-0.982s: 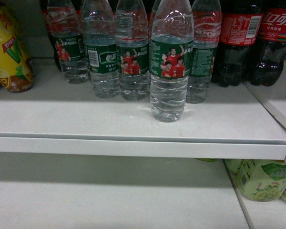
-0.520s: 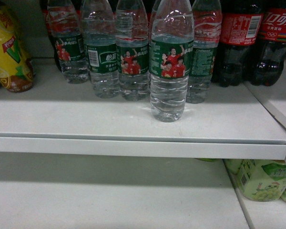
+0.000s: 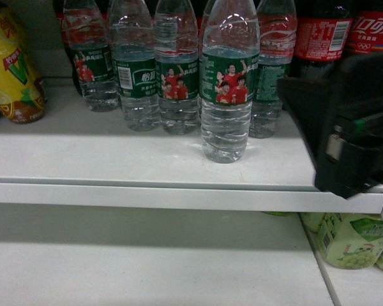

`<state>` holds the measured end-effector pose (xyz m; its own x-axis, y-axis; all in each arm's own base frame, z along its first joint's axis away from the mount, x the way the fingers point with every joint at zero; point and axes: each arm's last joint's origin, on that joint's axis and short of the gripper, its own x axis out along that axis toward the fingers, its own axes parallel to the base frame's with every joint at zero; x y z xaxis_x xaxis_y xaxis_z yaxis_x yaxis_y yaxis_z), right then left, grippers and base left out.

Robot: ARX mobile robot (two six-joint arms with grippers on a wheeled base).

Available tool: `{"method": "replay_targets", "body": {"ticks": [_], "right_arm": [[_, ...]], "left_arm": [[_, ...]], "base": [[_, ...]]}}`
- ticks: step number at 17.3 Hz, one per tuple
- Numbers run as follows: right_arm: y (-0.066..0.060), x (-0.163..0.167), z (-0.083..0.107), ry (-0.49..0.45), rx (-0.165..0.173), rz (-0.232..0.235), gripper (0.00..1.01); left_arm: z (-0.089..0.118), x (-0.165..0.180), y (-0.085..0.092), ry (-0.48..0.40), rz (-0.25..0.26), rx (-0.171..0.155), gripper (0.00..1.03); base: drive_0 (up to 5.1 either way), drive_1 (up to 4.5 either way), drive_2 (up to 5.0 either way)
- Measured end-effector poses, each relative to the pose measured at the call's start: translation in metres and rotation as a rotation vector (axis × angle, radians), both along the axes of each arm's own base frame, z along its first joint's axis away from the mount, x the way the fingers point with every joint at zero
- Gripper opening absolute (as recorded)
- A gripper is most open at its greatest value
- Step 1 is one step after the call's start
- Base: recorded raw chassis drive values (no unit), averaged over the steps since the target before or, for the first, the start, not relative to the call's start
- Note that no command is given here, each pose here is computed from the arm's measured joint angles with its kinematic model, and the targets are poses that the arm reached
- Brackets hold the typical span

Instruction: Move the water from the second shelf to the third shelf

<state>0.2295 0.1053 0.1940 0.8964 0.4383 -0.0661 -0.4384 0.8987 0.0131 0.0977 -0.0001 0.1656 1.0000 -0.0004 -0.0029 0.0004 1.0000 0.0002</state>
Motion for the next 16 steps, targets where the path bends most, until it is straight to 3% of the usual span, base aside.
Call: {"method": "replay_targets", "body": {"ticks": [3, 6, 9, 11, 16], "right_arm": [[0.011, 0.006, 0.002, -0.002, 0.000, 0.016, 0.98], [0.035, 0.025, -0.005, 0.047, -0.021, 0.049, 0.98], [0.054, 0.047, -0.008, 0.097, -0.013, 0.050, 0.98], [0.063, 0.060, -0.014, 0.124, 0.001, 0.037, 0.98], [0.075, 0.086, -0.012, 0.128, 0.000, -0.058, 0.98]], "left_arm": [[0.000, 0.000, 0.000, 0.000, 0.000, 0.000, 0.98], [0.000, 0.000, 0.000, 0.000, 0.000, 0.000, 0.98], [0.000, 0.000, 0.000, 0.000, 0.000, 0.000, 0.98], [0.000, 0.000, 0.000, 0.000, 0.000, 0.000, 0.98], [0.000, 0.000, 0.000, 0.000, 0.000, 0.000, 0.98]], "base": [[0.0, 0.00, 0.0], [0.0, 0.00, 0.0], [0.0, 0.00, 0.0], [0.0, 0.00, 0.0], [0.0, 0.00, 0.0]]}}
